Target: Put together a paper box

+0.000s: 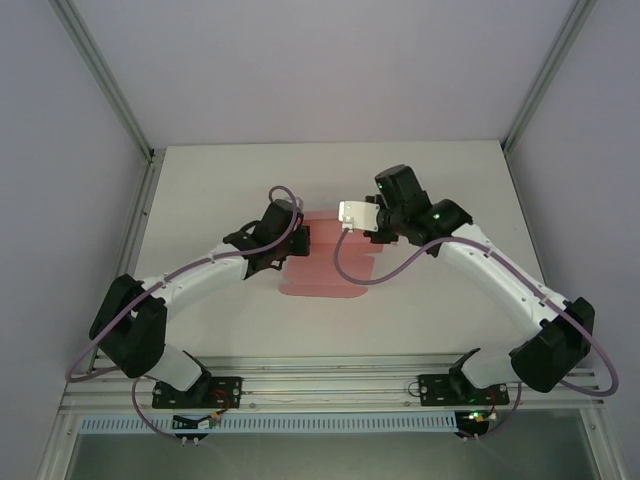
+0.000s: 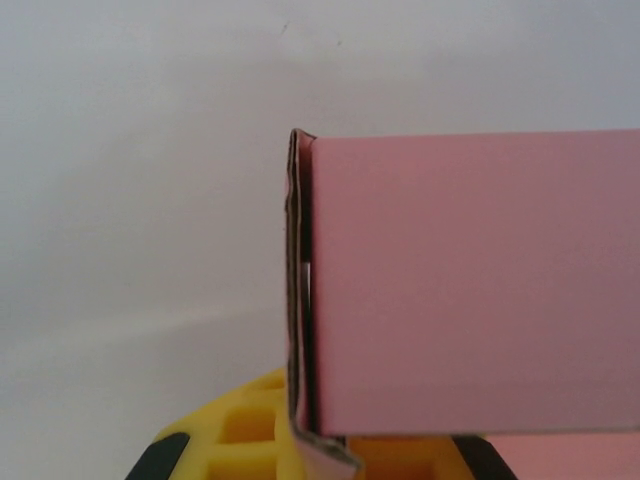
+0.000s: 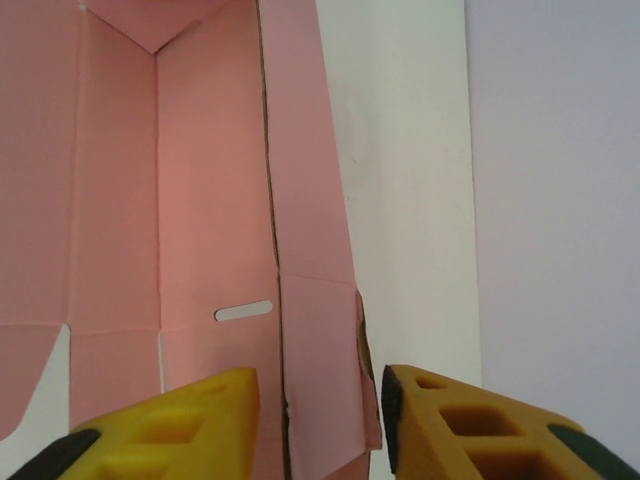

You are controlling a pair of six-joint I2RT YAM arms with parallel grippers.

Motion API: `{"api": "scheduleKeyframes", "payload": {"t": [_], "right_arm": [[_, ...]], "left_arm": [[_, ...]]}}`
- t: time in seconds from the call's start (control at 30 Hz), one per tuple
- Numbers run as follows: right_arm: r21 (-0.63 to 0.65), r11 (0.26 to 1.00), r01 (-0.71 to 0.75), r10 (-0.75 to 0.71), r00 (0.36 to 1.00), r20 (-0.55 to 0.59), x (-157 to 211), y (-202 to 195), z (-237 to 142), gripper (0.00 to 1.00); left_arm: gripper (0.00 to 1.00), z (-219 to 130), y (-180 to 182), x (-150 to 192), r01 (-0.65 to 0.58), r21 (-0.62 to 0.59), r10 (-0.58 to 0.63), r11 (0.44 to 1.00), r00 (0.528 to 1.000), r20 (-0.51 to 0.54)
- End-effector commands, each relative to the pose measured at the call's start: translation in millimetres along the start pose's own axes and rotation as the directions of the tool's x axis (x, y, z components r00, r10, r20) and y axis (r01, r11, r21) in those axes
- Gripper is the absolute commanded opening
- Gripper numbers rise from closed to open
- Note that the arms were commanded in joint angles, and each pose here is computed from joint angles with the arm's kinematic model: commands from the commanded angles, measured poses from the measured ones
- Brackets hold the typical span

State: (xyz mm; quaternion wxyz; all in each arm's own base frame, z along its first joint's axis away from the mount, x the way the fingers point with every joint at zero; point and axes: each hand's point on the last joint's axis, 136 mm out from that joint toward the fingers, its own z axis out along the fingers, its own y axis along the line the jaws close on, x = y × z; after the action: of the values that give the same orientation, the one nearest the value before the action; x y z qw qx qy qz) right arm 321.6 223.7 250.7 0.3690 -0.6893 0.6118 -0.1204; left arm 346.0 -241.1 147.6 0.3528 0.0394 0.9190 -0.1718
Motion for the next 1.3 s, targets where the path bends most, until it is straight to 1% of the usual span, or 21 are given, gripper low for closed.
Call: {"api": "scheduleKeyframes", "payload": {"t": [0.0,0.07,0.13,0.23,0.3,0.4,0.47,0.53,0.57,0.63,0.7,0.73,0.8,0.83,0.9,0.97,1.0,1.1,1.13,1.2,1.27], "right_arm": [[0.046,0.999,0.013,-0.014,1.0,0.024,-5,-6,7,0.24],[0.068,0.998,-0.016,0.014,1.0,0.023,-6,-8,11,0.18],[0.069,0.996,-0.053,0.052,0.998,0.028,-6,-5,15,0.14],[0.095,0.987,-0.133,0.129,0.99,0.048,-13,-5,23,0.09],[0.163,0.967,-0.194,0.189,0.981,0.05,-15,-13,31,0.06],[0.273,0.921,-0.277,0.276,0.96,0.044,-14,-30,41,0.0],[0.326,0.874,-0.359,0.352,0.932,0.082,-16,-41,43,0.0],[0.363,0.779,-0.511,0.479,0.859,0.181,-22,-55,39,0.0],[0.338,0.743,-0.578,0.528,0.816,0.234,-27,-56,38,0.0],[0.253,0.679,-0.689,0.605,0.721,0.338,-42,-54,37,0.0],[0.14,0.634,-0.76,0.66,0.626,0.415,-60,-50,37,0.0],[0.085,0.603,-0.793,0.694,0.574,0.434,-67,-49,37,0.0],[-0.014,0.567,-0.824,0.741,0.502,0.447,-82,-43,40,0.0],[-0.039,0.539,-0.841,0.762,0.467,0.448,-86,-42,41,0.0],[-0.068,0.498,-0.864,0.79,0.421,0.445,-93,-40,42,0.0],[-0.091,0.411,-0.907,0.838,0.336,0.43,-94,-39,44,0.0],[-0.09,0.352,-0.932,0.861,0.285,0.422,-89,-40,45,0.0],[-0.13,0.295,-0.947,0.885,0.219,0.411,-93,-35,44,0.0],[-0.142,0.297,-0.944,0.885,0.217,0.411,-96,-35,42,0.0],[-0.115,0.288,-0.951,0.882,0.217,0.417,-91,-38,37,0.02],[-0.04,0.296,-0.954,0.871,0.253,0.421,-78,-42,28,0.1]], "left_arm": [[0.0,-16,-8,-12,0.035,0.019,-0.036,0.999,0.999,0.023],[0.0,-16,-9,-13,0.058,0.023,-0.058,0.998,0.998,0.024],[0.0,-16,-8,-16,0.098,0.015,-0.099,0.995,0.994,0.037],[0.0,-15,-11,-24,0.192,0.045,-0.195,0.98,0.978,0.071],[0.0,-13,-19,-30,0.238,0.096,-0.246,0.967,0.965,0.09],[0.0,-13,-26,-40,0.266,0.133,-0.28,0.955,0.954,0.108],[0.0,-13,-27,-42,0.275,0.137,-0.291,0.952,0.949,0.119],[0.0,-12,-27,-43,0.296,0.144,-0.314,0.944,0.941,0.129],[0.0,-10,-27,-44,0.305,0.15,-0.325,0.94,0.937,0.131],[0.0,-8,-28,-46,0.329,0.163,-0.352,0.93,0.926,0.141],[0.0,-7,-30,-49,0.344,0.178,-0.371,0.922,0.917,0.148],[0.0,-7,-32,-51,0.346,0.187,-0.375,0.919,0.914,0.153],[0.0,-7,-32,-54,0.351,0.184,-0.381,0.918,0.91,0.164],[0.0,-7,-31,-55,0.354,0.181,-0.384,0.918,0.907,0.172],[0.0,-8,-28,-57,0.364,0.176,-0.394,0.915,0.899,0.191],[0.0,-9,-27,-59,0.371,0.177,-0.403,0.912,0.892,0.206],[0.0,-9,-27,-60,0.374,0.182,-0.408,0.909,0.888,0.212],[0.0,-8,-29,-63,0.373,0.199,-0.412,0.906,0.883,0.222],[0.0,-8,-29,-63,0.37,0.196,-0.409,0.908,0.884,0.225],[0.0,-7,-26,-63,0.368,0.181,-0.404,0.912,0.886,0.23],[0.0,-8,-25,-65,0.354,0.171,-0.387,0.92,0.89,0.241]]}}
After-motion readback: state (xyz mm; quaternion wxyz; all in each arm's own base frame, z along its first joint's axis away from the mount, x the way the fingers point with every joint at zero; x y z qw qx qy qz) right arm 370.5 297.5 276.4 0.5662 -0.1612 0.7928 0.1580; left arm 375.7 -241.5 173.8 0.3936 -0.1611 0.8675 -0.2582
